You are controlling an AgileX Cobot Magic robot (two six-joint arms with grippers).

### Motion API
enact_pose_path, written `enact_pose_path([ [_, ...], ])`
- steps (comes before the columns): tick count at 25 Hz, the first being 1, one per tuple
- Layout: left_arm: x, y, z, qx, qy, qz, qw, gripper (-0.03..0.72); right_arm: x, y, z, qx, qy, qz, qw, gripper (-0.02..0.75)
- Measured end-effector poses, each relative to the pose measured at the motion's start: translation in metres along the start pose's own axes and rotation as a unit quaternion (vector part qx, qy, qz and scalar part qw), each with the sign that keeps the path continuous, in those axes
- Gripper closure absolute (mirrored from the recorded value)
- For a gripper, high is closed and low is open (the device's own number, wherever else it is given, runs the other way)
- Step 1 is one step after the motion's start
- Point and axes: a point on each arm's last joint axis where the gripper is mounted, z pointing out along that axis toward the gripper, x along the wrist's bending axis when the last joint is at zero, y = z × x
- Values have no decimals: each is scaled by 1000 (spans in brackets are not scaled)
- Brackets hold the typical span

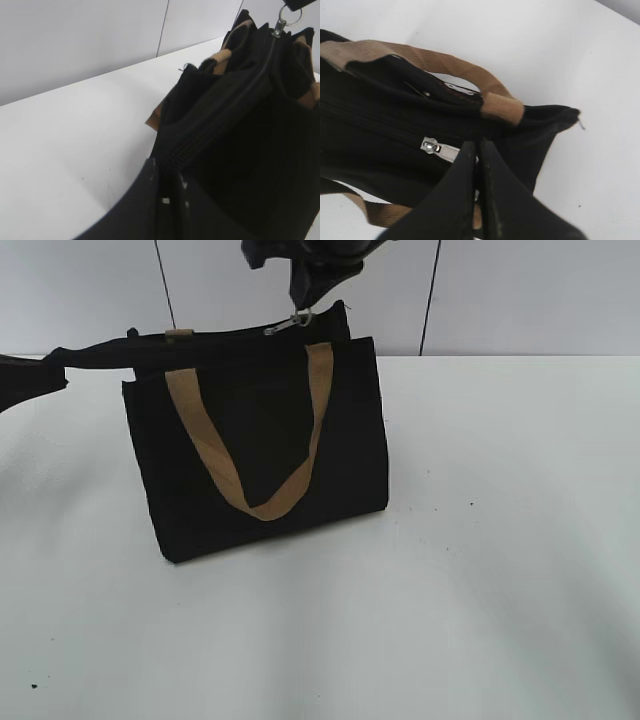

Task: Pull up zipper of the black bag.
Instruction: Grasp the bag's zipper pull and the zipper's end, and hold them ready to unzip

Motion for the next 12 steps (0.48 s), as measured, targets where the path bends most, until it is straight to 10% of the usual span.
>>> enact_pose_path([
  [12,0,0,0,0,-3,0,1000,652,-15,-6,-5,31,-35,-17,999,751],
])
